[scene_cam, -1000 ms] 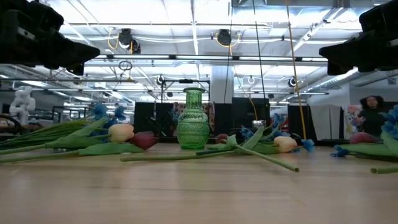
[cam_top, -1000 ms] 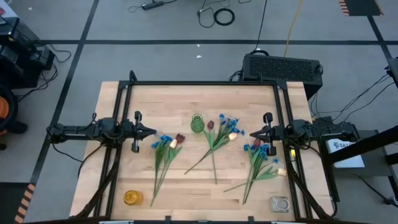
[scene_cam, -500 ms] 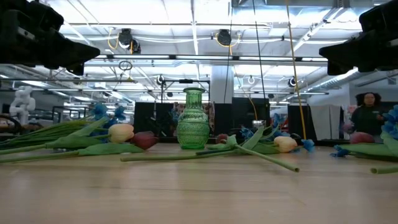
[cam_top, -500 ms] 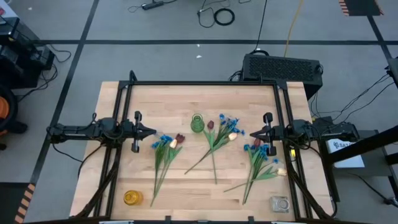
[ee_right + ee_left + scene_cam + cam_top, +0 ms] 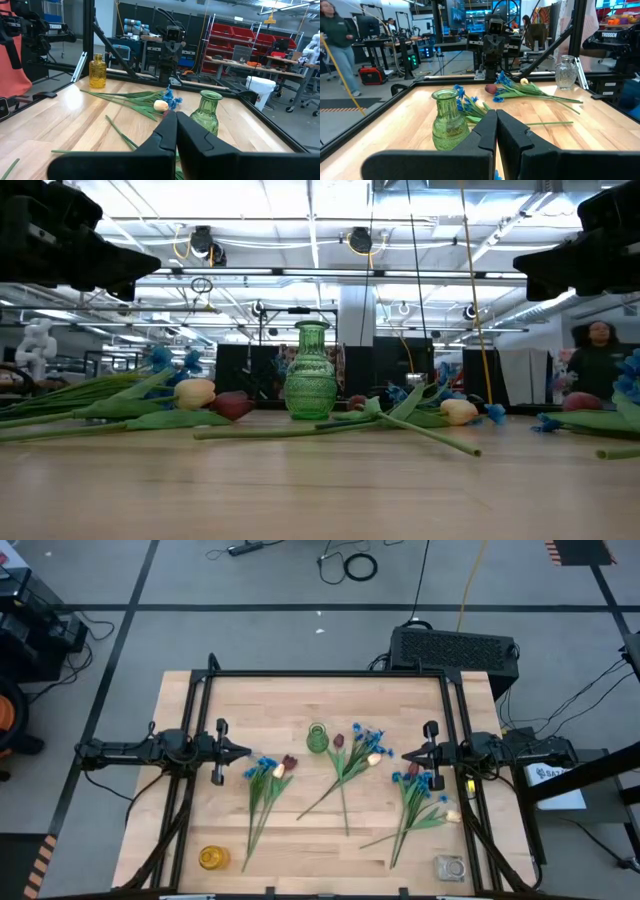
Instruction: Sort flowers into vase by color
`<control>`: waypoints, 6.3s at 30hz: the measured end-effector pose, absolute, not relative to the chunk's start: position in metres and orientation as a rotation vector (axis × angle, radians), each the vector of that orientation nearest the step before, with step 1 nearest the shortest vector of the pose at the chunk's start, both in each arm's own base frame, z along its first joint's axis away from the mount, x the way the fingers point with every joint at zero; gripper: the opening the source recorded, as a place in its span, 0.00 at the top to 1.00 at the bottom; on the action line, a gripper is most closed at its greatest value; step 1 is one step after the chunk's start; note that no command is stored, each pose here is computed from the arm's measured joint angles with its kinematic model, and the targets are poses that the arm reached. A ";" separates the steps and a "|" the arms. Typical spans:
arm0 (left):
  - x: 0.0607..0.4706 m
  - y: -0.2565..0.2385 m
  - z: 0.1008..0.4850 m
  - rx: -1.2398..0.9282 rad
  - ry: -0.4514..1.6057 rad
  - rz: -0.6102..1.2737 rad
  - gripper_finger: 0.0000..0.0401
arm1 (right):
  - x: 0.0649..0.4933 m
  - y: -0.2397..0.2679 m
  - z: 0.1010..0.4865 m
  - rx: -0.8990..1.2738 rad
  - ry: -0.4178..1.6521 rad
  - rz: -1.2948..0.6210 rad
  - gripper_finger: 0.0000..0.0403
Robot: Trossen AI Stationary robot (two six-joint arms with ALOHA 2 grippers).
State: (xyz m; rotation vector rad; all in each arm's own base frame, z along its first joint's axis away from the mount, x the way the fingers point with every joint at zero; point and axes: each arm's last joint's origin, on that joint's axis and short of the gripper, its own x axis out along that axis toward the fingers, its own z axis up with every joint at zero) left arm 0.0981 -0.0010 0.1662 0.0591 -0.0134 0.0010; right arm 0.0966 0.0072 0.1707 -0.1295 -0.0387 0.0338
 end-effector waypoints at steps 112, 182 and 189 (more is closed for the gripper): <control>0.101 -0.001 0.454 0.108 0.064 -0.014 1.00 | 0.097 0.007 0.171 -0.140 -0.040 0.036 1.00; 0.207 -0.033 0.287 -0.127 0.479 0.081 0.97 | 0.222 0.040 0.267 0.265 0.431 -0.162 1.00; 0.229 -0.047 0.273 -0.127 0.507 -0.003 0.97 | 0.230 0.042 0.261 0.237 0.450 -0.157 1.00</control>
